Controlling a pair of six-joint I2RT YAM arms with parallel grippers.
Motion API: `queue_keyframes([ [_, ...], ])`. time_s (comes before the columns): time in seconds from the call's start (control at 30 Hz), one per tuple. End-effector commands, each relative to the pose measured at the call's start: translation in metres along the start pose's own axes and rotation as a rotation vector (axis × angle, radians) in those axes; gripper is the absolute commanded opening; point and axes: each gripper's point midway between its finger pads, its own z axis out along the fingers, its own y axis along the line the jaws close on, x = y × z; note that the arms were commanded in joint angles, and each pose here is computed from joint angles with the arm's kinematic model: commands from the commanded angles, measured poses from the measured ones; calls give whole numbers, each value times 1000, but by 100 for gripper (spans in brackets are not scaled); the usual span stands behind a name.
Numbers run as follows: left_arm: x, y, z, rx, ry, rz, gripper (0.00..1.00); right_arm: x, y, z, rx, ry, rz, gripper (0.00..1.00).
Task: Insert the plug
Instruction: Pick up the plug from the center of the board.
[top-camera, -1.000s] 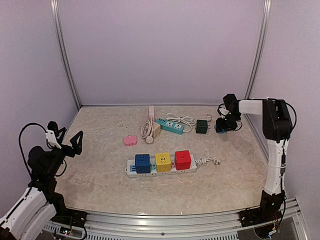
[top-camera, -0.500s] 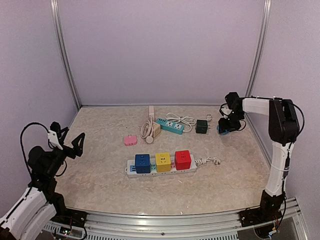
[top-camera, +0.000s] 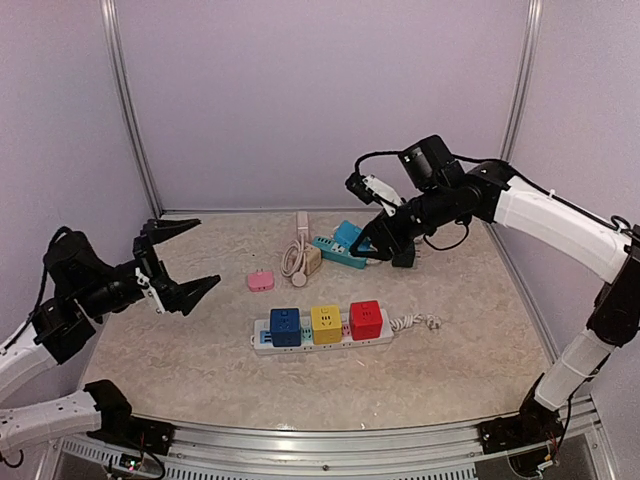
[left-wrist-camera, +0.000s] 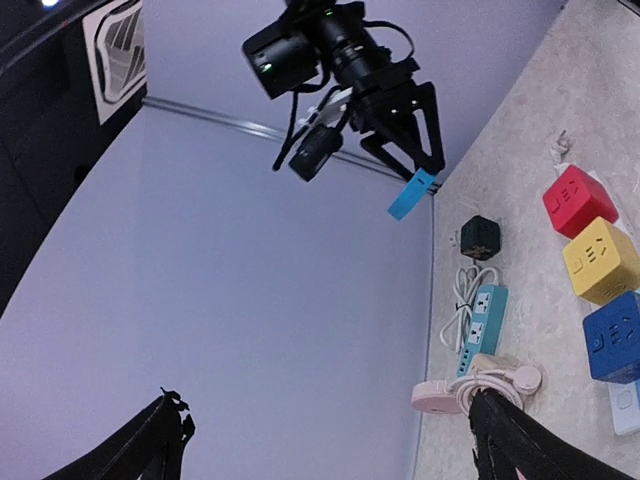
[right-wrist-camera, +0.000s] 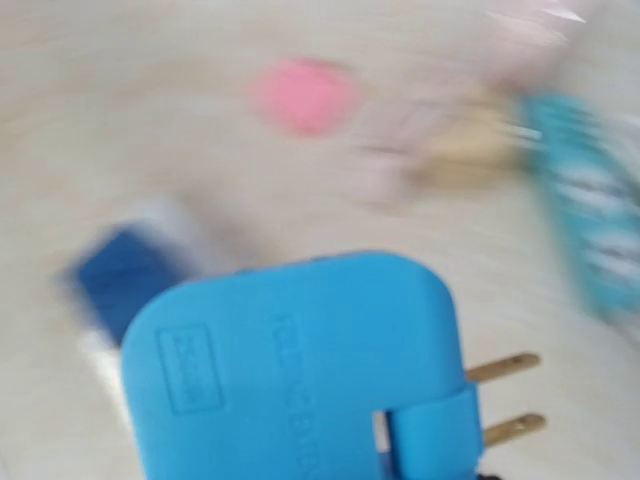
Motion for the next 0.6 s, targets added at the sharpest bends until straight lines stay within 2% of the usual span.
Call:
queue_keyframes([
  [0.0, -23, -48, 27, 179, -138, 486, 96, -14, 78, -6, -195, -36, -116, 0],
  [0.07, -38, -49, 39, 172, -204, 512, 97, -15, 107, -5, -247, -46, -177, 0],
  [0.17, -47, -76, 44, 254, -295, 628, 97, -14, 135, 0, -280, -27, -229, 0],
  [0.27, -59, -81, 50, 279, -345, 627, 97, -12, 159, 7, -326, -13, -270, 0],
  [0.43, -58, -82, 65, 291, -317, 552, 94, -2, 179, 18, -345, 30, -331, 0],
  [0.57, -54, -91, 69, 333, -291, 514, 82, 0, 193, 18, -365, 32, -373, 0],
])
